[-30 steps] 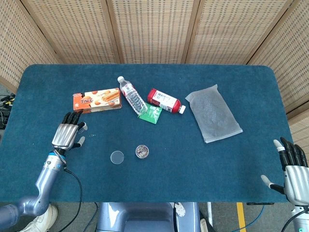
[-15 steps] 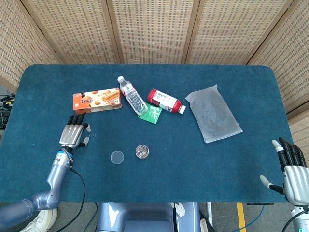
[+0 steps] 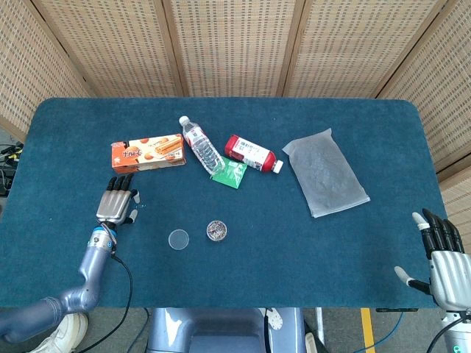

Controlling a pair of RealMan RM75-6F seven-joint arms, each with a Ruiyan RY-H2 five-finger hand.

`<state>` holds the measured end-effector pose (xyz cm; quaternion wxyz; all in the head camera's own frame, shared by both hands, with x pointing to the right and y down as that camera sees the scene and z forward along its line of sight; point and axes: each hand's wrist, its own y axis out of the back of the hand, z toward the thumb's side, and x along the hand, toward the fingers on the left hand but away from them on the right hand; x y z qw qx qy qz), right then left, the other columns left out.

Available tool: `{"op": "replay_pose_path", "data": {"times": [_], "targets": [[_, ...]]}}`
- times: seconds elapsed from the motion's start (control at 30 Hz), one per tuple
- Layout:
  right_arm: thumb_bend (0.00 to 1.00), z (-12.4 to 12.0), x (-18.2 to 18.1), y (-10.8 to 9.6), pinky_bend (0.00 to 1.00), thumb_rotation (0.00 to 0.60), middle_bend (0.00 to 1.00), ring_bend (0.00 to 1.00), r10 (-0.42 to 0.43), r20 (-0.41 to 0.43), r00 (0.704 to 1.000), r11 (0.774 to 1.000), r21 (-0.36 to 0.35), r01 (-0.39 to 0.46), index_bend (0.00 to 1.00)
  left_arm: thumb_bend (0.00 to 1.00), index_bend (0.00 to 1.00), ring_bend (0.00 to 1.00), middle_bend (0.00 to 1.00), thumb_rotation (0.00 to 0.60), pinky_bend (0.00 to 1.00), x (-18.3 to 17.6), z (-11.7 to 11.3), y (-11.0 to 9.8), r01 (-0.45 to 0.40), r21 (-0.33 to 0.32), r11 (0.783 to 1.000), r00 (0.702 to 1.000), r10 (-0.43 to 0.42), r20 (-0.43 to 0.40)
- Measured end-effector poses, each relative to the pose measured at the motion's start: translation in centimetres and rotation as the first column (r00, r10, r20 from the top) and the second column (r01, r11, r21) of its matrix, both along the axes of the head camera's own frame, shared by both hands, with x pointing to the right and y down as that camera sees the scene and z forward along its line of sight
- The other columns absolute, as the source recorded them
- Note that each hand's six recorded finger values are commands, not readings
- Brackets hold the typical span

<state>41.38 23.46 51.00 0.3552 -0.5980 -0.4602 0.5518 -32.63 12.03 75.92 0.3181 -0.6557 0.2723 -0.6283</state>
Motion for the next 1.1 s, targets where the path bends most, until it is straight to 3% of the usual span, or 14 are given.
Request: {"op": "replay_pose_path", "data": {"times": [0.37,0.6,1.1], "targets": [[0.0,0.1,0.1,0.0,0.0,0.6,0.0,0.0,0.0,0.003,1.0,1.0,-0.002,0.0,0.0,0.39,0.49,0.0,0.0,0.6,0.0,0.4,0.6,0.2,0.003,0.006,1.0,1.0,-0.003,0.002],[0.0,0.1,0.1,0.0,0.0,0.6,0.0,0.0,0.001,0.002,1.0,1.0,-0.004,-0.001,0.0,0.39,0.61,0.0,0.0,0.6,0.0,0.1,1.1,0.5,0.006,-0.006,1.0,1.0,-0.006,0.013],[0.0,0.1,0.1,-0.1,0.0,0.6,0.0,0.0,0.001,0.004,1.0,1.0,-0.007,-0.001,0.0,0.48,0.71,0.0,0.0,0.6,0.0,0.5,1.2,0.6,-0.001,-0.006,1.0,1.0,0.001,0.008]]}}
